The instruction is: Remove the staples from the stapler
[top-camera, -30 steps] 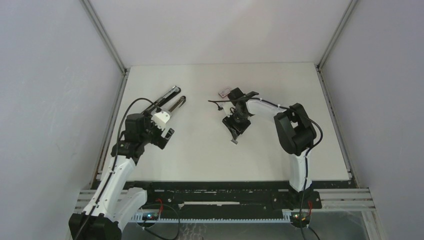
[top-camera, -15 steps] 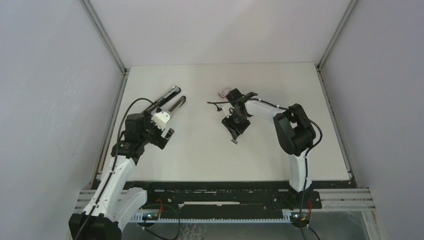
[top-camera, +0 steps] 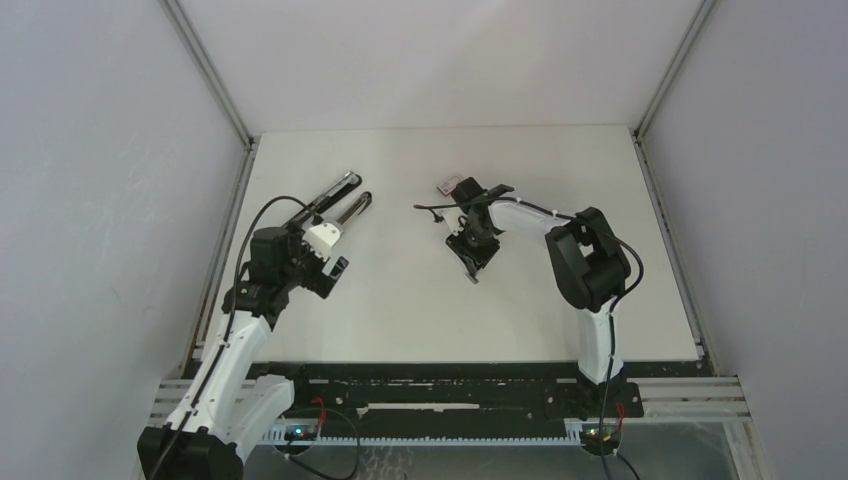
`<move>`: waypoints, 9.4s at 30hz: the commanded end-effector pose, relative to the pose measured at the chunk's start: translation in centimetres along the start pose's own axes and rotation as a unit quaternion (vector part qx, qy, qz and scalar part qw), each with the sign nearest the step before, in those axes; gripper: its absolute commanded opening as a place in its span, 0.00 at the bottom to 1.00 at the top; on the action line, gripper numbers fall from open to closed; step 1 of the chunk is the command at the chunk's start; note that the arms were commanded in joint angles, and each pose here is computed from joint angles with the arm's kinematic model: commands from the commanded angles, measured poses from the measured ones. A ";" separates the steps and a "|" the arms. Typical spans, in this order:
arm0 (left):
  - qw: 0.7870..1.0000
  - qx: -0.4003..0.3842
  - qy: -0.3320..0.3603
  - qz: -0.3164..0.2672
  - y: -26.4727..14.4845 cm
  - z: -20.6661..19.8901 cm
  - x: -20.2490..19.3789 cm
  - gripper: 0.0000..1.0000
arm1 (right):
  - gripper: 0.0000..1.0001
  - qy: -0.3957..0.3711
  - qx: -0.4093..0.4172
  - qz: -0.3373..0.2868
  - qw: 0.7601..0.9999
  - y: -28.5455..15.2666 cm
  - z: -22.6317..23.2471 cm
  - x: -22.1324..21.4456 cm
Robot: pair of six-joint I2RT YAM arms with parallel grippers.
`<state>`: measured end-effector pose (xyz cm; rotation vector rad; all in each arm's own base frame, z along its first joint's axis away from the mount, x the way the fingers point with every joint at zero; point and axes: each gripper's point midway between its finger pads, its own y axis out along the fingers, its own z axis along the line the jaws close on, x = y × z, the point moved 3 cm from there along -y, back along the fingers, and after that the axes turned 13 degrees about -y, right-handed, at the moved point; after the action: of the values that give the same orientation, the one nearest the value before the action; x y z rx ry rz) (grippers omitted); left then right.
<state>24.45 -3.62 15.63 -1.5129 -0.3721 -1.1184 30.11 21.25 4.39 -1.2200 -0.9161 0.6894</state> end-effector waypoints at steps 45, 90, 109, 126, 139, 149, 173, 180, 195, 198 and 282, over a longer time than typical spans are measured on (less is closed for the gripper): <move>1.000 0.007 0.007 -0.009 0.1 0.2 -0.2 1.00 | 0.33 0.036 0.066 -0.013 0.997 0.5 -0.5 -0.9; 1.000 0.008 0.008 -0.013 -0.1 0.2 -0.1 1.00 | 0.19 0.041 0.058 0.004 0.997 1.2 -1.5 -2.0; 1.000 0.007 0.007 -0.017 -0.3 0.1 0.1 1.00 | 0.17 0.049 0.063 0.023 0.997 2.0 -1.6 -2.8; 1.000 0.007 0.006 -0.018 -0.3 0.1 0.1 1.00 | 0.13 0.111 0.129 0.032 0.985 3.6 -2.1 -4.4; 1.000 0.007 0.006 -0.017 -0.3 0.1 0.0 1.00 | 0.04 0.139 0.138 0.043 0.980 4.1 -2.7 -5.4; 1.000 0.009 0.006 -0.019 -0.4 0.1 0.2 1.00 | 0.08 0.146 0.122 0.049 0.981 3.8 -3.4 -5.6; 1.000 0.010 0.006 -0.019 -0.4 0.2 0.2 1.00 | 0.00 0.177 0.129 0.032 0.975 2.8 -4.1 -5.7; 1.000 0.010 0.006 -0.020 -0.5 0.2 0.2 1.00 | 0.14 0.177 0.126 0.030 0.976 2.6 -4.2 -5.6; 1.000 0.009 0.006 -0.018 -0.4 0.2 0.2 1.00 | 0.16 0.182 0.155 -0.006 0.971 1.4 -4.1 -4.7; 1.000 0.008 0.006 -0.018 -0.4 0.2 0.1 1.00 | 0.21 0.185 0.160 -0.011 0.970 1.3 -4.2 -4.6; 1.000 0.009 0.008 -0.016 -0.3 0.2 0.0 1.00 | 0.21 0.189 0.122 0.014 0.974 3.1 -4.2 -4.5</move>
<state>24.13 -3.58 15.86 -1.5047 -0.3869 -1.1340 30.10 17.23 3.94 -0.9371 -0.3721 0.5112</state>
